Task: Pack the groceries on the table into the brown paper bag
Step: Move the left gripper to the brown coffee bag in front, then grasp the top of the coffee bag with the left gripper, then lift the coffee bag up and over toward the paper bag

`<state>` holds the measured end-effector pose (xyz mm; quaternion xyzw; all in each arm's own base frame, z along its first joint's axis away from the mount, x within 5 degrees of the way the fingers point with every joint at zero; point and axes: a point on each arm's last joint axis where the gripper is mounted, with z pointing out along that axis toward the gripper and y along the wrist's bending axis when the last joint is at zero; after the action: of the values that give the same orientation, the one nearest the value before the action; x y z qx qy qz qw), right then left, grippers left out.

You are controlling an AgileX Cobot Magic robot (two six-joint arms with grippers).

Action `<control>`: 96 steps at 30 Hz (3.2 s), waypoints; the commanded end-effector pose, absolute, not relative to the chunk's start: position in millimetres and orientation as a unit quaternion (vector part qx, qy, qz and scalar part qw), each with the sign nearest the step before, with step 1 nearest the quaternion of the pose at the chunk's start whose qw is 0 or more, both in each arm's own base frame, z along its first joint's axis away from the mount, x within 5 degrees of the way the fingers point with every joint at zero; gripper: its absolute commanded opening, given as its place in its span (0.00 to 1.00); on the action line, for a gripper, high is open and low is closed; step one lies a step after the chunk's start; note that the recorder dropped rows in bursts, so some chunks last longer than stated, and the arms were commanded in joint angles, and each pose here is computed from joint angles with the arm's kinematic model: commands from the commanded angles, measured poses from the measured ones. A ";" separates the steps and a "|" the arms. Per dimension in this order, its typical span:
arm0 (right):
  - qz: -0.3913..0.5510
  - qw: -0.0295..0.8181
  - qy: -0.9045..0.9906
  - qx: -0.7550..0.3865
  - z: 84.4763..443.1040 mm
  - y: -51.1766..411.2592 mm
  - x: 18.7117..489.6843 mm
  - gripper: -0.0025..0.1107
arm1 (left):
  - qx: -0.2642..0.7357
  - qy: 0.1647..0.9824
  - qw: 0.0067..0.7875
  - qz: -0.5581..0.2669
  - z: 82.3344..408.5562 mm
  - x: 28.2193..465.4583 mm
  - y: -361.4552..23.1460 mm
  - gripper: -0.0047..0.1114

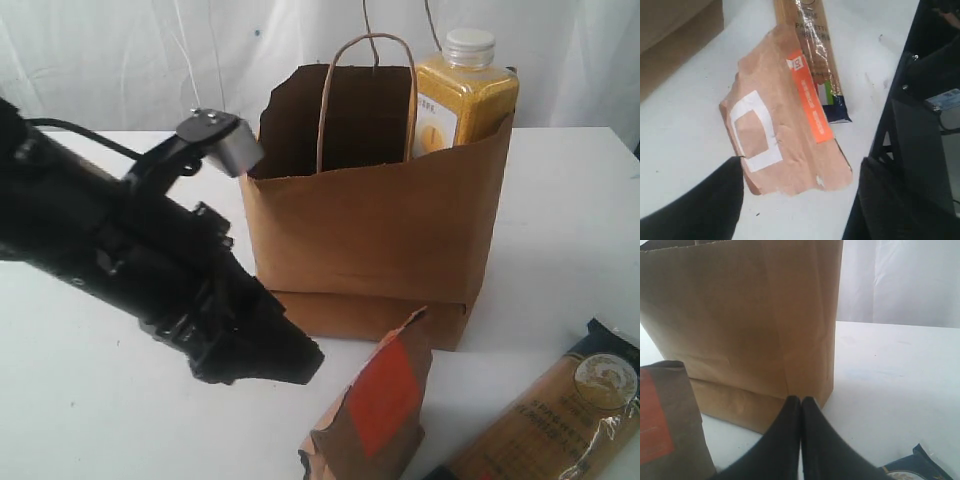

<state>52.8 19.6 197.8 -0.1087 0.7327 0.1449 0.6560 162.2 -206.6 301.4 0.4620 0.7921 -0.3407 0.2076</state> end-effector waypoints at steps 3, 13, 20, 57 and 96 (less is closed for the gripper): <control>0.145 0.658 0.731 -0.105 197.0 19.3 52.7 0.02 | 0.493 0.804 0.181 -0.279 292.4 174.3 -247.1 0.63; 0.145 0.658 0.731 -0.105 197.0 19.3 52.7 0.02 | 0.510 0.824 0.161 -0.190 290.3 184.7 -272.4 0.63; 0.145 0.658 0.731 -0.105 197.0 19.3 52.7 0.02 | 0.517 0.814 0.181 -0.193 320.1 187.0 -275.0 0.63; 0.145 0.658 0.731 -0.105 197.0 19.3 52.7 0.02 | 0.539 0.823 0.130 -0.120 273.7 170.9 -309.9 0.63; 0.145 0.658 0.731 -0.105 197.0 19.3 52.7 0.02 | 0.413 0.826 0.380 -0.042 444.2 128.0 -160.3 0.04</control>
<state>52.8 19.6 197.8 -0.1074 0.7329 0.1461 0.6558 127.0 -174.6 422.5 0.4434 0.8314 -0.0597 0.3297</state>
